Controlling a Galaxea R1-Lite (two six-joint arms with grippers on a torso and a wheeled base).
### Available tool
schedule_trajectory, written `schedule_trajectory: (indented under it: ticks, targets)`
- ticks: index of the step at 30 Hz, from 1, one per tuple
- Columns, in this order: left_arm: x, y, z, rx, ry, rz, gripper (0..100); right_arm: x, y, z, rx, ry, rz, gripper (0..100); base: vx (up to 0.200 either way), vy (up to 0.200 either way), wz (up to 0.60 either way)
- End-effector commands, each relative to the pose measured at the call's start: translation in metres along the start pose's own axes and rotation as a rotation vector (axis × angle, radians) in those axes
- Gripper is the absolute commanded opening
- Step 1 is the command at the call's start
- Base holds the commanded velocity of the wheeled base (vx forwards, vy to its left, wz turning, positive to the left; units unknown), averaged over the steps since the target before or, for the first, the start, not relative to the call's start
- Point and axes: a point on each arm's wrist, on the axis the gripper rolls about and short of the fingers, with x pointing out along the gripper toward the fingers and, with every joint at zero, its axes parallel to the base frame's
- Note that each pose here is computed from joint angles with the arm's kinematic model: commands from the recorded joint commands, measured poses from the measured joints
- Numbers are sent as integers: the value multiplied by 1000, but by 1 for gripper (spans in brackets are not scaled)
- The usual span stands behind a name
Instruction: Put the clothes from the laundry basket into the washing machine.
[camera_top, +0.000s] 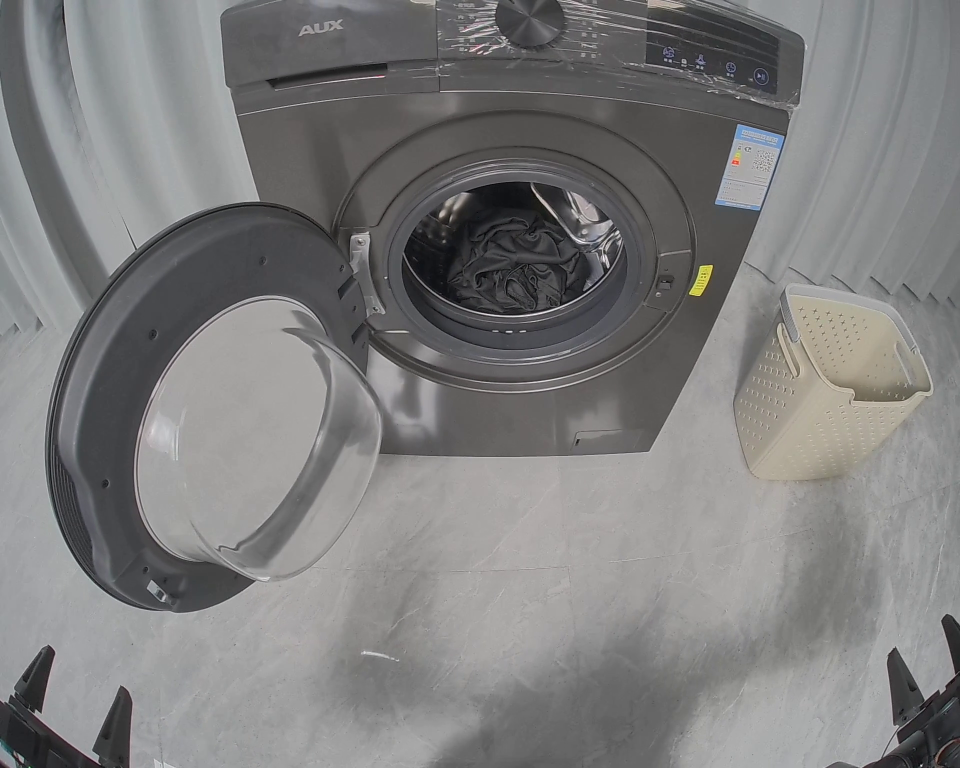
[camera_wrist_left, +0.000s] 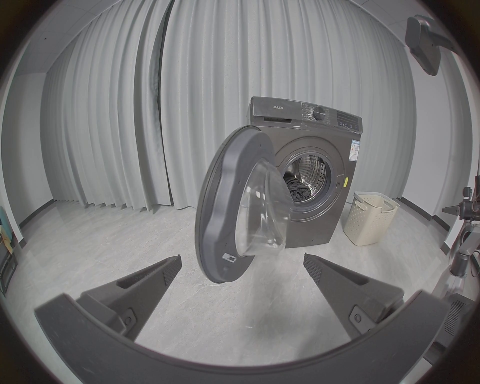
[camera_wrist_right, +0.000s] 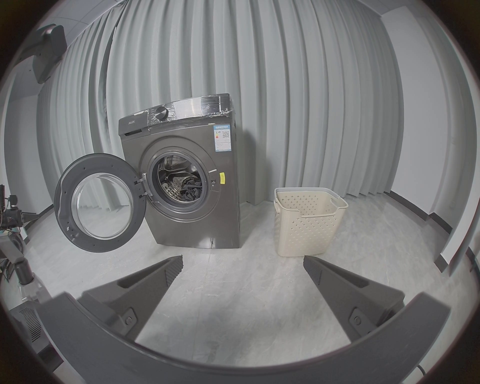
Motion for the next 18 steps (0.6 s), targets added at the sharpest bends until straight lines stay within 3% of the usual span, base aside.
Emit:
schedule_trajectory:
  ticks: [1, 8, 14, 18]
  targets:
    - [0, 0, -5, 0, 6, 1, 100, 0, 0, -4, 0, 4, 0, 100, 0, 0, 0]
    - [0, 0, -5, 3, 6, 1, 100, 0, 0, -4, -15, 5, 2, 100, -171, 0, 0]
    - [0, 0, -5, 2, 6, 1, 100, 1, 0, -4, -15, 7, 3, 100, 0, 0, 0]
    - [0, 0, -5, 2, 6, 3, 100, 0, 0, -4, -15, 5, 7, 100, 0, 200, 0]
